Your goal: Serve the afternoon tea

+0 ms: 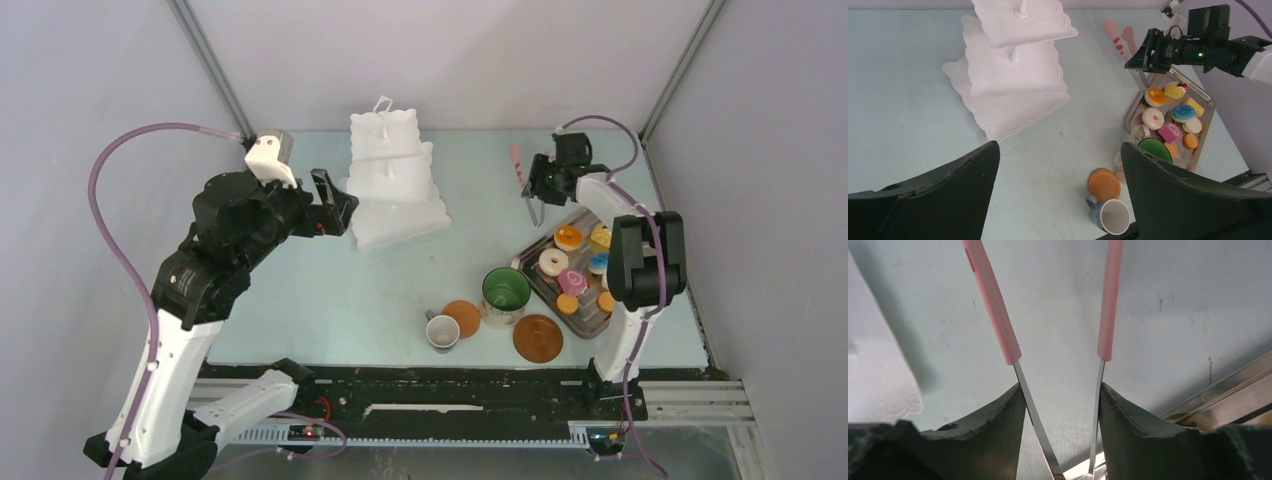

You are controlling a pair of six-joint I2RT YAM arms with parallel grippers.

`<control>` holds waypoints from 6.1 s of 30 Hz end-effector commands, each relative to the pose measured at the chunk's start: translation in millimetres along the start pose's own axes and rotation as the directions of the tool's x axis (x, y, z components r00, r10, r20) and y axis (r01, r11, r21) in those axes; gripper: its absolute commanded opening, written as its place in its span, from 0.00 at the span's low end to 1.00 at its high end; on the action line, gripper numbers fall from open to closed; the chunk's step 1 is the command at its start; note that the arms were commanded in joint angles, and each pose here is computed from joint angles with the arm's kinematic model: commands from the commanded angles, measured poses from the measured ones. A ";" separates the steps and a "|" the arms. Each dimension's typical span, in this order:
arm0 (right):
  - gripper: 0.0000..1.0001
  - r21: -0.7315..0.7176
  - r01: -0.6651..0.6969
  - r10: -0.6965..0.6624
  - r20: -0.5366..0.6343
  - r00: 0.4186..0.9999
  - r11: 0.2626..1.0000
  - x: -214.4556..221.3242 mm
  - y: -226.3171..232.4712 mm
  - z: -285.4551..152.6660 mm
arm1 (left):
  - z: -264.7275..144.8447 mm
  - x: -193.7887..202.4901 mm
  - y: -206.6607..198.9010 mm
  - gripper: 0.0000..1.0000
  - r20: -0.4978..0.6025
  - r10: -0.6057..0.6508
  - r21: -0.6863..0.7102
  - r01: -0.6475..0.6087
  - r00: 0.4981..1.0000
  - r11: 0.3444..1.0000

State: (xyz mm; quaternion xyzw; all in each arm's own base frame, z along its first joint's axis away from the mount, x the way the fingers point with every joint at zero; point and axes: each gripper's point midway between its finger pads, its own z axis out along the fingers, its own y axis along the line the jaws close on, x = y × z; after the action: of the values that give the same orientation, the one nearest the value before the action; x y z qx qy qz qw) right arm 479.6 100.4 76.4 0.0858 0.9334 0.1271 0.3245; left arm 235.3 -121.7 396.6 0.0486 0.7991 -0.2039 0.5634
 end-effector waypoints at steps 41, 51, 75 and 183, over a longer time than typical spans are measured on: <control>0.51 -0.187 -0.568 0.475 -0.380 0.794 0.801 93.3 -54.8 -235.0 | -36.8 -25.1 -8.1 0.98 0.166 0.009 0.056 -0.019 0.986 0.998; 0.48 -0.145 -0.615 0.528 -0.386 0.756 0.775 102.5 -71.8 -222.5 | -40.3 -24.4 -4.5 0.98 0.171 0.030 0.039 -0.038 0.985 0.999; 0.46 -0.106 -0.690 0.588 -0.442 0.677 0.716 124.3 -99.0 -188.3 | -32.2 -24.7 -2.2 0.98 0.152 0.041 0.016 -0.044 0.988 0.999; 0.72 -0.021 0.436 -0.425 -0.269 0.864 0.900 53.1 -7.8 33.6 | -14.2 -14.7 -9.0 0.98 -0.005 0.033 0.011 -0.033 0.999 0.999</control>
State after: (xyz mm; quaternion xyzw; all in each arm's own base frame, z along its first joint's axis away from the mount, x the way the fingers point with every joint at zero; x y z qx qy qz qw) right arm 442.0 110.5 13.7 -0.1422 0.9631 0.0510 0.2229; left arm 226.9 -117.9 402.1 0.0618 0.8110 -0.1833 0.5521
